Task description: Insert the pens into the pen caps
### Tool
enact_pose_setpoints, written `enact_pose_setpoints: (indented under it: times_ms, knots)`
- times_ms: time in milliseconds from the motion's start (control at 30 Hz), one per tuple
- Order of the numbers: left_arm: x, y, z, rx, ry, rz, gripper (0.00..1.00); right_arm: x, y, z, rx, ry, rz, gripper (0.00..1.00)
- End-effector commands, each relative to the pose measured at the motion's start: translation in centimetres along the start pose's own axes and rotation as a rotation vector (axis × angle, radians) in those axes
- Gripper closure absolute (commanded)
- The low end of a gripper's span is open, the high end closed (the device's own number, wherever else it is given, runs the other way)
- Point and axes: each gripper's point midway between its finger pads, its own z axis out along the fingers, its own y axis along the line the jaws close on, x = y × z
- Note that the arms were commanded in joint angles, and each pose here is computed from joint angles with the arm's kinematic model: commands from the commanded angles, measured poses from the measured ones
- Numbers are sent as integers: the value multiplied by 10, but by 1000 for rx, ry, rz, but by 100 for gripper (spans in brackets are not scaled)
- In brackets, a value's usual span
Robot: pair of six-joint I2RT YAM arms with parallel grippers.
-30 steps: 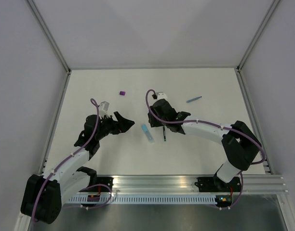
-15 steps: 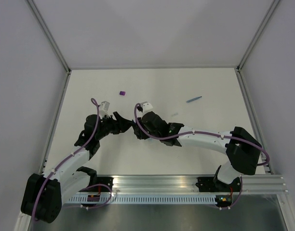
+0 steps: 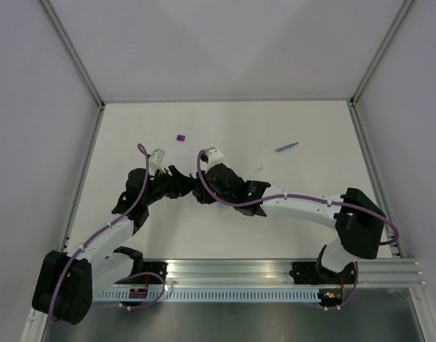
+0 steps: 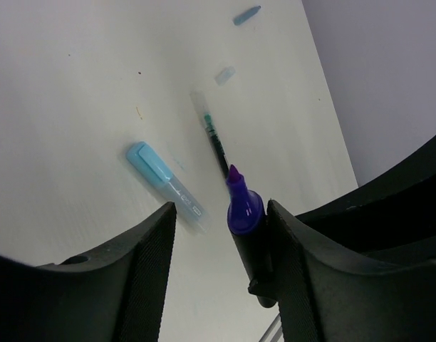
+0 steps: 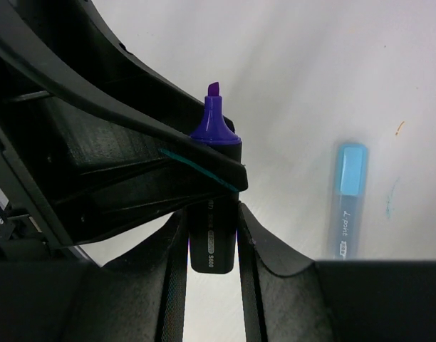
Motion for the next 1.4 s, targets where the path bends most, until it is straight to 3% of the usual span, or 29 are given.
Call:
enact_pose_setpoints:
  times_ms: [0,167,267,300,367,400,467,533,733,933,1367]
  knots:
    - [-12,-18,3,75,-11,12,43,-35,25,-2,-58,-109,40,100]
    - [-10,-26,2,121,-4,25,70,-36,28,-1,-69,-109,37,100]
    - [-10,-33,-1,165,-4,48,96,-29,30,3,-86,-83,23,98]
    - [-9,-39,-3,195,0,54,98,-26,33,3,-102,-72,16,94]
    - [-9,-48,-6,247,-10,66,98,-23,33,1,-109,-60,9,78]
    - [-9,-54,-9,281,-7,73,98,-22,34,-1,-120,-55,4,65]
    - [-12,-66,-16,343,-34,94,98,-22,32,-9,-134,-66,4,52]
    - [-12,-82,-27,433,-60,130,98,-14,32,-16,-168,-59,-10,48]
    - [-7,-117,-56,623,-85,188,98,-13,46,-60,-370,-122,-58,46]
    - [-7,-135,-73,704,-121,231,98,-22,68,-99,-559,-197,-80,55]
    - [-7,-142,-82,743,-134,230,98,-16,92,-108,-721,-181,-53,70]
